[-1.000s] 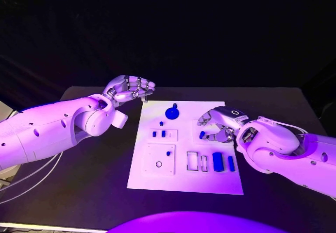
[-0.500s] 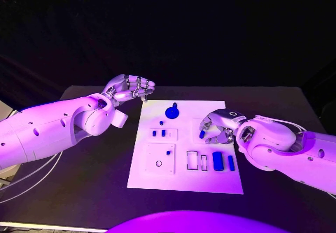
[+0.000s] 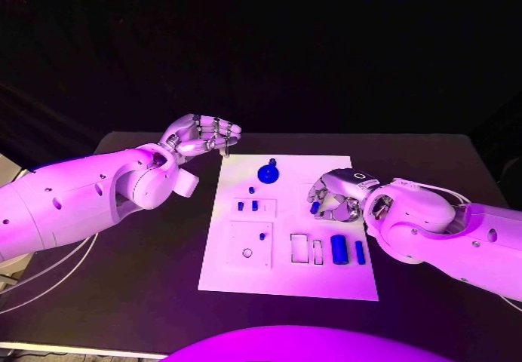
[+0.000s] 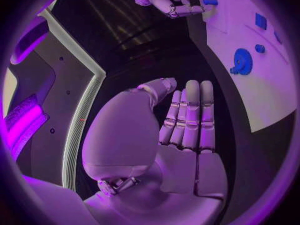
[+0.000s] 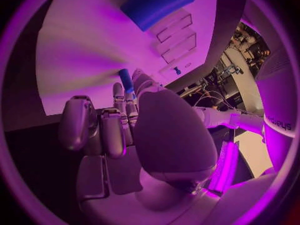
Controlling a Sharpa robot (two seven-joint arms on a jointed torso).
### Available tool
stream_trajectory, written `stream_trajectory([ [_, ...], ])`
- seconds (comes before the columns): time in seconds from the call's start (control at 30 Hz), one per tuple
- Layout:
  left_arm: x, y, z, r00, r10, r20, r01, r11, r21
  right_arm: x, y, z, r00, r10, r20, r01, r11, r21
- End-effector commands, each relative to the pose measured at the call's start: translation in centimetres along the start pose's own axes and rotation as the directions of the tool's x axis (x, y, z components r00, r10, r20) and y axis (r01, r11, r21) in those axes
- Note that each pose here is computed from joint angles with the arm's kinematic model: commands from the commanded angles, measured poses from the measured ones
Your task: Assemble the parts on the task board
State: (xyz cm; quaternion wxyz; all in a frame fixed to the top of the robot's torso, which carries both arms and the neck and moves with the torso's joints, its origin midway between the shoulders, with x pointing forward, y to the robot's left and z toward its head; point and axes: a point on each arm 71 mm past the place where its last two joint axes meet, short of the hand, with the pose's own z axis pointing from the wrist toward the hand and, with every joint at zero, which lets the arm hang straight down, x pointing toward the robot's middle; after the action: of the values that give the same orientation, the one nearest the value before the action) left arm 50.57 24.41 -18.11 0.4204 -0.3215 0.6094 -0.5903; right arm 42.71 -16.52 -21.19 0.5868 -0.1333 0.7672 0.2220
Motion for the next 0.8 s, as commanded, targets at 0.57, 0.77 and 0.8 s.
stream_trajectory([
  [0.57, 0.13, -0.06, 0.03, 1.0, -0.011, -0.01, 0.011, 1.0, 0.005, 0.4, 0.33, 0.5, 1.0, 0.0, 0.02, 0.0, 1.0, -0.009],
  [0.77, 0.06, -0.04, 0.02, 1.0, -0.01, -0.008, 0.01, 1.0, 0.004, 0.24, 0.28, 0.48, 0.998, 0.007, 0.061, -0.007, 1.0, 0.003],
  [0.8, 0.04, -0.03, 0.02, 1.0, -0.01, -0.007, 0.01, 1.0, 0.004, 0.19, 0.25, 0.44, 0.998, 0.008, 0.069, -0.009, 1.0, 0.005],
])
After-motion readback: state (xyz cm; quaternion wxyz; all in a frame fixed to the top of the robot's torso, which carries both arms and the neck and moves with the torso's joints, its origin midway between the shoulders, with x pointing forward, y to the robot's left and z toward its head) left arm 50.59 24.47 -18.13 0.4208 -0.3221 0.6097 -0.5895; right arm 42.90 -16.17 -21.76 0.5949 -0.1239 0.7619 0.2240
